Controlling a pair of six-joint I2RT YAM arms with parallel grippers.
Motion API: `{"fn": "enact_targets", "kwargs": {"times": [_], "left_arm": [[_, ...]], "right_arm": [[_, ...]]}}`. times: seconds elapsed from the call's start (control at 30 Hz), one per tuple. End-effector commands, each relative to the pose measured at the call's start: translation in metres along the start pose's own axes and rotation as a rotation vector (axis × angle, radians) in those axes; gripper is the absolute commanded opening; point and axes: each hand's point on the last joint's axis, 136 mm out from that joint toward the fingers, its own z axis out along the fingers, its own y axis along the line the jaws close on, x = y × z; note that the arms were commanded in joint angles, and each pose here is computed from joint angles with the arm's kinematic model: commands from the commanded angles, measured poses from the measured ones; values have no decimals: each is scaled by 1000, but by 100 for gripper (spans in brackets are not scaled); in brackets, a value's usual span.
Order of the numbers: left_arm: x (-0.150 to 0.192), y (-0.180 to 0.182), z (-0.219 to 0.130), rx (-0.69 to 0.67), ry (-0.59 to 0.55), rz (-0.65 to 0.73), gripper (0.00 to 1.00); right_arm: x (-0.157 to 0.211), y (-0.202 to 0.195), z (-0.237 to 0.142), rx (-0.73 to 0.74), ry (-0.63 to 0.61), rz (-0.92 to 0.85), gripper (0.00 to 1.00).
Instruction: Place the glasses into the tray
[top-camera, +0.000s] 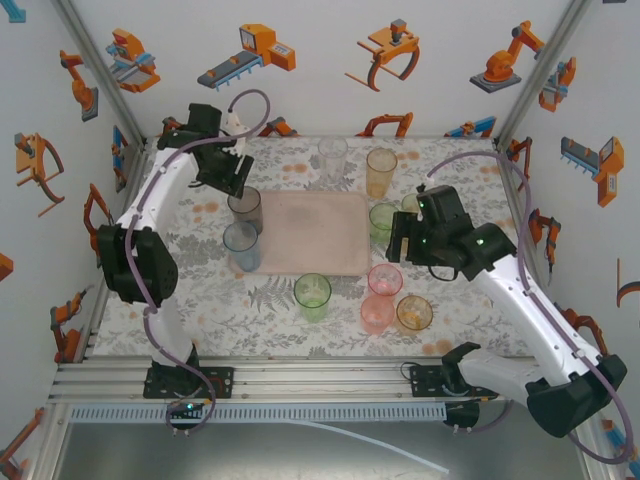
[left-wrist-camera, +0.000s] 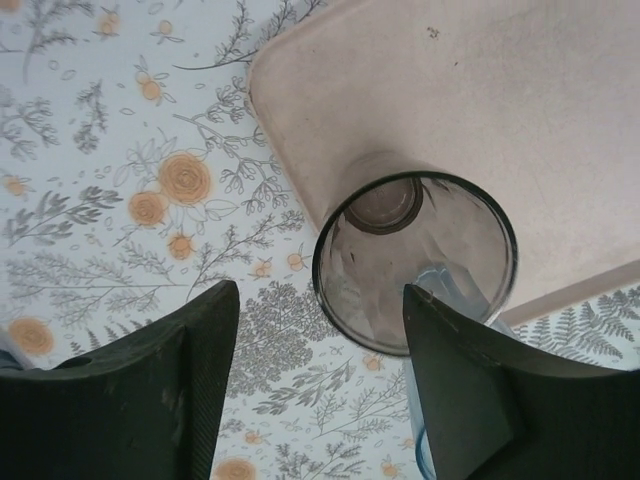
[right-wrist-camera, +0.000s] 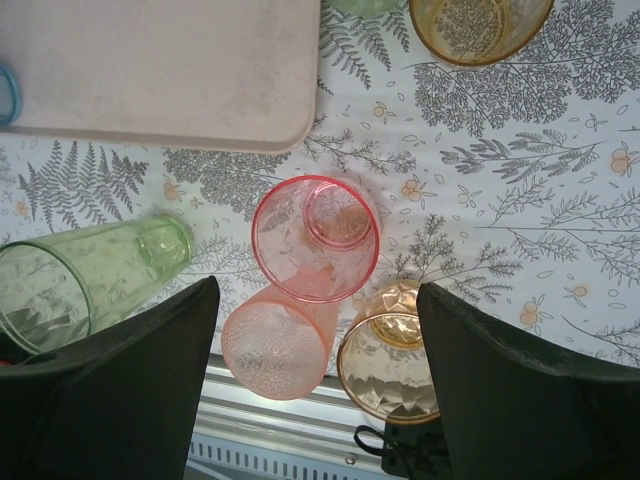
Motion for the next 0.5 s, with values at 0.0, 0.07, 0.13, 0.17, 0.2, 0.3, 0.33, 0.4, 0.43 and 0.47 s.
{"fn": "enact_targets", "kwargs": {"times": [0.0, 0.07, 0.13, 0.17, 0.2, 0.3, 0.33, 0.4, 0.43, 0.47], "left_arm": [[-15, 1, -60, -31, -89, 10, 67], [-15, -2, -81, -32, -120, 8, 71], [-14, -6, -104, -35, -160, 4, 73], [-12, -8, -116, -40, -182, 3, 75], [-10, -10, -129, -47, -206, 1, 77], [2, -13, -159, -85, -260, -6, 82], [7, -14, -167, -96, -275, -11, 82], [19, -18, -184, -113, -311, -14, 85], [25, -20, -189, -118, -326, -17, 85], [31, -24, -197, -119, -349, -17, 87]], "right_arm": [[-8, 4, -14, 1, -10, -35, 71], [-10, 6, -18, -4, -10, -47, 71], [-11, 9, -23, -3, 4, -68, 70], [-11, 11, -25, 0, 16, -82, 69], [-10, 16, -28, -3, 24, -101, 69], [-7, 33, -33, -27, 41, -156, 67], [-5, 39, -34, -34, 43, -172, 67], [2, 55, -34, -50, 48, -222, 66], [4, 61, -34, -47, 44, -242, 66], [7, 68, -34, -51, 39, -261, 65]]}}
